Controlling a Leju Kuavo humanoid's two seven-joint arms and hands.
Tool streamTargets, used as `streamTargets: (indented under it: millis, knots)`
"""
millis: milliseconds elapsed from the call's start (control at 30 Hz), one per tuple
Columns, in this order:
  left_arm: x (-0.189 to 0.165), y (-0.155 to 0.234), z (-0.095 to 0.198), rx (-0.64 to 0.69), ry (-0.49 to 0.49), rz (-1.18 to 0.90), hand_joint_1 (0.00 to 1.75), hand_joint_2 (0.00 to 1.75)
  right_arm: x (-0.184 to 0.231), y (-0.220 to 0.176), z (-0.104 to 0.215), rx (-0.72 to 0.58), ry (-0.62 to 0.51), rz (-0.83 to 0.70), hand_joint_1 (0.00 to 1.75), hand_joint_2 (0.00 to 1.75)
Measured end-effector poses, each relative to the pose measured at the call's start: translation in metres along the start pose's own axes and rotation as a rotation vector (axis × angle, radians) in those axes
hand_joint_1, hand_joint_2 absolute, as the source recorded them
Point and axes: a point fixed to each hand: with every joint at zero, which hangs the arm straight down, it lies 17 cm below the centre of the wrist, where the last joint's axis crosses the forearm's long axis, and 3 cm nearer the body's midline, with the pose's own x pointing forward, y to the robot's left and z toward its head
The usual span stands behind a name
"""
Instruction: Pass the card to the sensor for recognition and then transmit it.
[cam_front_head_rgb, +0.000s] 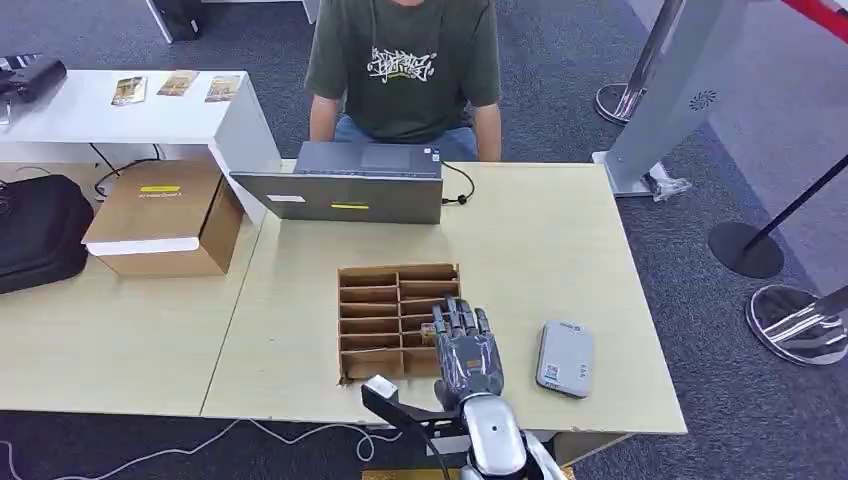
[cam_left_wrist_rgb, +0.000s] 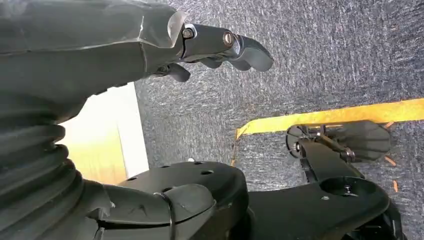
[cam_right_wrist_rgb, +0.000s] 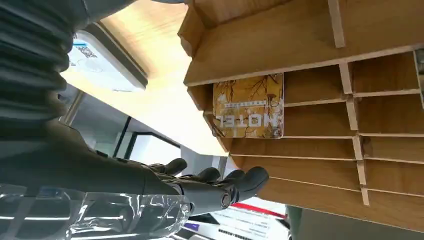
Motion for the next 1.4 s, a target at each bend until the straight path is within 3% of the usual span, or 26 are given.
streamTargets:
  millis: [333, 367, 400, 433, 467, 500, 900, 1033, 1067, 1100, 1167, 1200, 1400]
  knots:
    - [-0.001, 0.000, 0.000, 0.001, 0.007, -0.019, 0.00, 1.75, 0.003, -0.014, -0.003, -0.026, 0.004, -0.016, 0.05, 1.75]
    - [-0.002, 0.000, 0.000, 0.002, 0.008, -0.021, 0.00, 1.75, 0.003, -0.015, -0.002, -0.029, 0.004, -0.018, 0.52, 1.75]
    - [-0.002, 0.000, 0.000, 0.002, 0.009, -0.023, 0.00, 1.75, 0.003, -0.016, -0.002, -0.031, 0.005, -0.020, 1.38, 1.75]
    - [-0.002, 0.000, 0.000, 0.002, 0.011, -0.025, 0.00, 1.75, 0.002, -0.017, -0.002, -0.034, 0.007, -0.021, 1.38, 1.75]
    - [-0.002, 0.000, 0.000, 0.002, 0.011, -0.026, 0.00, 1.75, 0.002, -0.018, -0.002, -0.036, 0.008, -0.023, 1.64, 1.75]
    - [-0.002, 0.000, 0.000, 0.002, 0.013, -0.028, 0.00, 1.75, 0.002, -0.019, -0.002, -0.037, 0.009, -0.023, 1.71, 1.75]
    - [-0.002, 0.001, 0.000, 0.001, 0.015, -0.023, 0.00, 1.75, 0.000, -0.021, -0.001, -0.040, 0.018, -0.031, 1.61, 1.75]
    - [-0.002, 0.001, 0.000, 0.000, 0.015, -0.019, 0.00, 1.75, 0.000, -0.021, -0.001, -0.041, 0.019, -0.033, 1.50, 1.75]
    - [-0.002, 0.000, 0.000, -0.001, 0.015, -0.018, 0.00, 1.75, 0.000, -0.021, -0.001, -0.041, 0.019, -0.033, 1.36, 1.75]
    - [-0.002, 0.001, 0.000, -0.001, 0.016, -0.018, 0.00, 1.75, 0.000, -0.021, -0.001, -0.041, 0.019, -0.033, 0.70, 1.75]
    - [-0.002, 0.001, 0.000, -0.001, 0.016, -0.017, 0.00, 1.75, -0.001, -0.021, -0.001, -0.040, 0.021, -0.034, 0.12, 1.75]
    - [-0.003, 0.000, 0.000, -0.002, 0.016, -0.018, 0.00, 1.75, -0.001, -0.021, -0.001, -0.041, 0.021, -0.035, 0.00, 1.75]
    - [-0.003, 0.001, 0.000, -0.002, 0.017, -0.012, 0.00, 1.75, -0.001, -0.022, -0.001, -0.046, 0.021, -0.037, 0.00, 1.75]
